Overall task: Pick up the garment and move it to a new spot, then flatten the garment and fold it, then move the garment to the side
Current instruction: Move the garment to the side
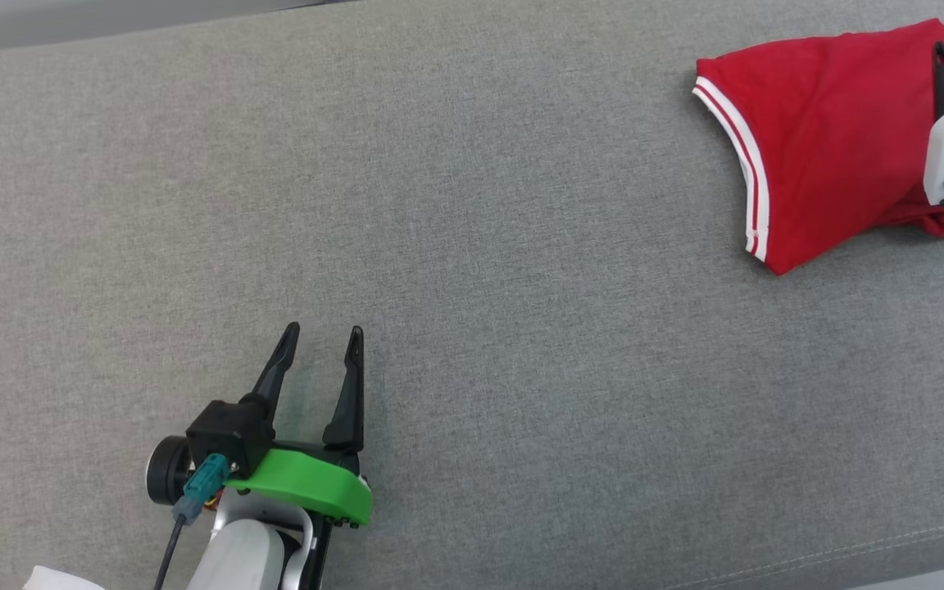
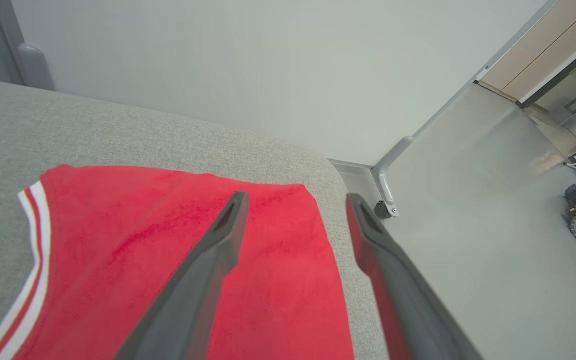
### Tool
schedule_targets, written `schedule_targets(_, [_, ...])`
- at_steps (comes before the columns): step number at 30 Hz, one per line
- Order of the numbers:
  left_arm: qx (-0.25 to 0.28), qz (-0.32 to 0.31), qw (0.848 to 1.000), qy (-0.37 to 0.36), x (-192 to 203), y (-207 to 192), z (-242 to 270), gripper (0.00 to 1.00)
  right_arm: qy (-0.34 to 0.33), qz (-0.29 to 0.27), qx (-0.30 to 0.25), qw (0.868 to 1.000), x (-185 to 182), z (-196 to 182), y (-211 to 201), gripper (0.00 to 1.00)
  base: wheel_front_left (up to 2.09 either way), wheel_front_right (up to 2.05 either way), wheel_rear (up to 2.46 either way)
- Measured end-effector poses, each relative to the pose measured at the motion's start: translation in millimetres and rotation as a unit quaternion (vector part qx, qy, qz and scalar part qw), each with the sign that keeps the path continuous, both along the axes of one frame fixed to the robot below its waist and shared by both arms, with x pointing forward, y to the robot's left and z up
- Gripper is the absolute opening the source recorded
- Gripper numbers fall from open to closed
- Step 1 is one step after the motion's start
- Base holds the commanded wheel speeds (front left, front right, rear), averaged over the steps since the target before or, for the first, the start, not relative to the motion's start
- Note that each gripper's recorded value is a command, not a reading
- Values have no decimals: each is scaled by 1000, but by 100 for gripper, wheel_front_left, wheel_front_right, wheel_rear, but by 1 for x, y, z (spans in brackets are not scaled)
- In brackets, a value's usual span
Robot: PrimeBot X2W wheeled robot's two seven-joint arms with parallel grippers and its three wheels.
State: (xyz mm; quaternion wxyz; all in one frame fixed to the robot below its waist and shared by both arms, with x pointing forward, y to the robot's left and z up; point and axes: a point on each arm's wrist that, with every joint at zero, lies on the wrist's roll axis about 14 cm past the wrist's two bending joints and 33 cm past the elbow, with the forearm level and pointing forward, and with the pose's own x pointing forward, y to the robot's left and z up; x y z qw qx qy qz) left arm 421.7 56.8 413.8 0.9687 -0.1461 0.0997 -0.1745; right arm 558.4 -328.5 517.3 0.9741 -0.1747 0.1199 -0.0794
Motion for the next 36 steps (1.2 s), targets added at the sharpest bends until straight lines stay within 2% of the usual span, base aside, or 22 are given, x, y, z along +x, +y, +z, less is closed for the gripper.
schedule_targets(6, [3, 16, 999, -34, 5, 11, 24, 100, -82, 37, 25, 996, 0, 36, 30, 100, 0, 0, 0])
schedule_targets(13, [1, 52, 996, -74, 4, 34, 57, 100, -130, 54, 73, 987, -24, 46, 59, 100, 0, 0, 0])
schedule_targets(27, [3, 115, 991, -69, -52, 80, 60, 100, -163, 84, 171, 968, -97, 27, 123, 100, 0, 0, 0])
schedule_targets(36, [-12, 133, 989, -64, -75, 86, 60, 100, -143, 97, 253, 952, -150, -12, 149, 100, 0, 0, 0])
